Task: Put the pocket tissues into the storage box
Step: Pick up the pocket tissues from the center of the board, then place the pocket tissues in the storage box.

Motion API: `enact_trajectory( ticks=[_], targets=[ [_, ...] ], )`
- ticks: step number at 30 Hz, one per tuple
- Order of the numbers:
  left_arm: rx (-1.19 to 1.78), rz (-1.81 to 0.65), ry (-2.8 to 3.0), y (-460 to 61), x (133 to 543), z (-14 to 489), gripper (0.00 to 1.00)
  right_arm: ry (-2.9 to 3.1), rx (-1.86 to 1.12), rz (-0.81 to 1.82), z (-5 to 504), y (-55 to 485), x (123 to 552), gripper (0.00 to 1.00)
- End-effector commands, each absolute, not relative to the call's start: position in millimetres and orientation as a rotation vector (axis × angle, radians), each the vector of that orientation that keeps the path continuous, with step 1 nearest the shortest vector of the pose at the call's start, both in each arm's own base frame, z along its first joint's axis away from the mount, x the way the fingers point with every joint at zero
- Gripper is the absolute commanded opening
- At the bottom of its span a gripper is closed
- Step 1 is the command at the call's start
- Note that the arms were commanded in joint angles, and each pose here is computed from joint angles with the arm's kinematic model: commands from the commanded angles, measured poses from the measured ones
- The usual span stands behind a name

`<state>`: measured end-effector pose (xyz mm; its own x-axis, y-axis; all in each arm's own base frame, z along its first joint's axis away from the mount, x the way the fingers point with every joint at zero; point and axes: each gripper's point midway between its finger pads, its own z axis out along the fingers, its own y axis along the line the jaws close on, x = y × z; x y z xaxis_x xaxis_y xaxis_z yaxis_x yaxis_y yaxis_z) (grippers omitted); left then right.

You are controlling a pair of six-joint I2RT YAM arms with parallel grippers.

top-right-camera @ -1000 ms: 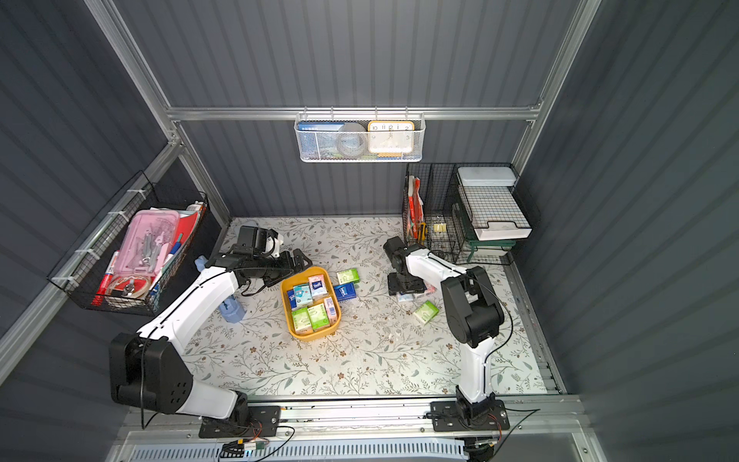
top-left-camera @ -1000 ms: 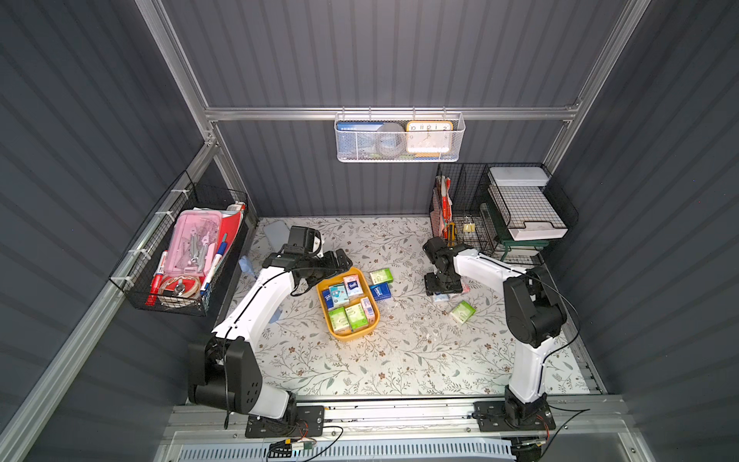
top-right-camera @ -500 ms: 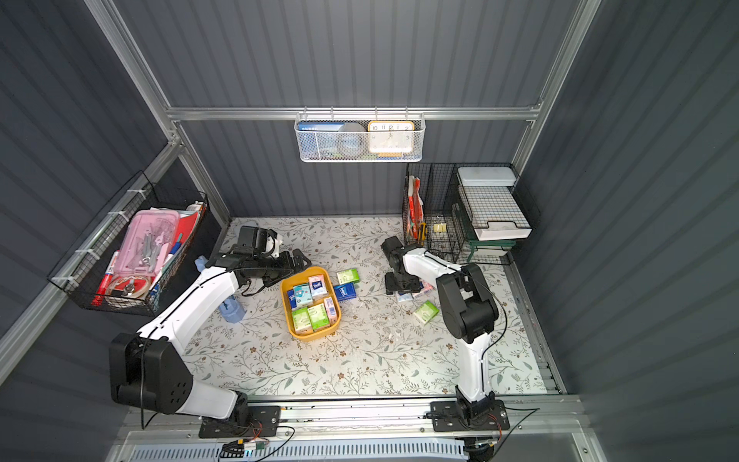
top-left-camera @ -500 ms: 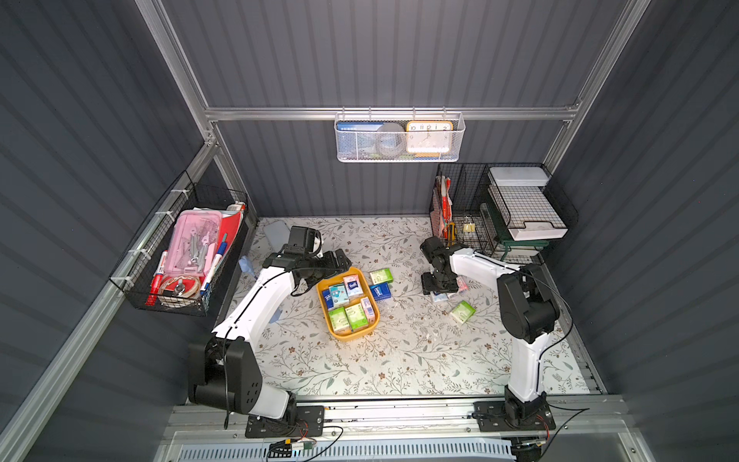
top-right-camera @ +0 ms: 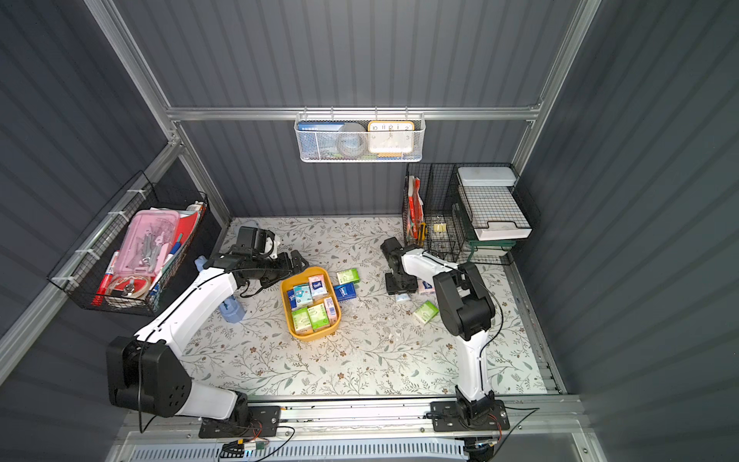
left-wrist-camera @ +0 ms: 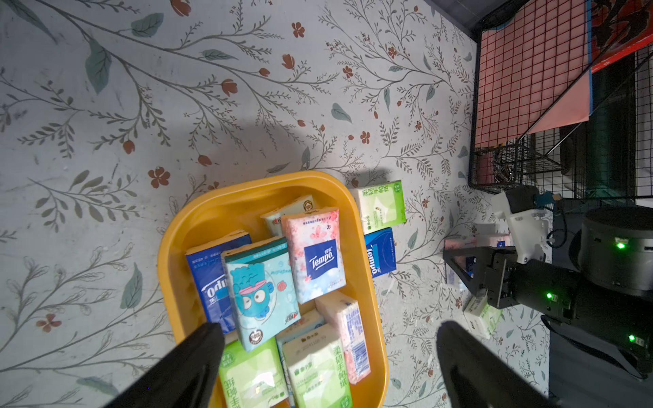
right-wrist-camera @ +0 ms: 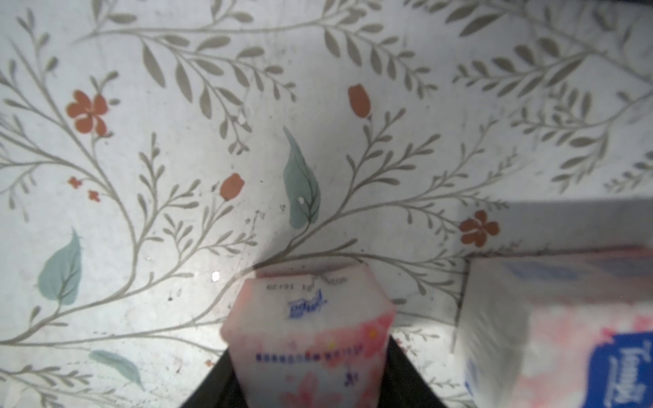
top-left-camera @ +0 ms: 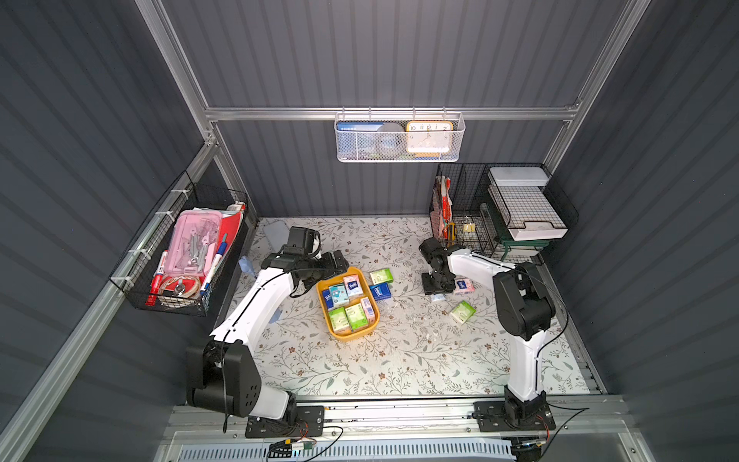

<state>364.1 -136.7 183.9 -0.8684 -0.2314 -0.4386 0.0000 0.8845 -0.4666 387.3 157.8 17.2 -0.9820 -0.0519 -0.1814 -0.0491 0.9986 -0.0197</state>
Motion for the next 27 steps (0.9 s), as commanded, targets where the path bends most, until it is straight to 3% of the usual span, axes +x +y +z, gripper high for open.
enact_trajectory(
  ticks=[1, 7, 16, 27],
  targets=[
    [-0.143, -0.594, 2.533, -131.9, 361.1, 194.0, 0.99, 2.958, -0.073, 0.024, 31.2, 163.3, 384.5, 0.42],
    [-0.193, -0.492, 2.557, -117.5, 360.6, 177.0, 0.99, 2.890, -0.096, 0.117, 79.2, 200.2, 366.5, 0.42],
    [-0.343, -0.527, 2.569, -88.7, 364.9, 152.3, 0.99, 2.720, -0.235, 0.475, 139.1, 321.8, 324.5, 0.42],
    [-0.462, -0.504, 2.535, -50.5, 357.5, 153.3, 0.99, 2.615, -0.470, 0.728, 148.7, 435.8, 289.4, 0.42]
  ],
)
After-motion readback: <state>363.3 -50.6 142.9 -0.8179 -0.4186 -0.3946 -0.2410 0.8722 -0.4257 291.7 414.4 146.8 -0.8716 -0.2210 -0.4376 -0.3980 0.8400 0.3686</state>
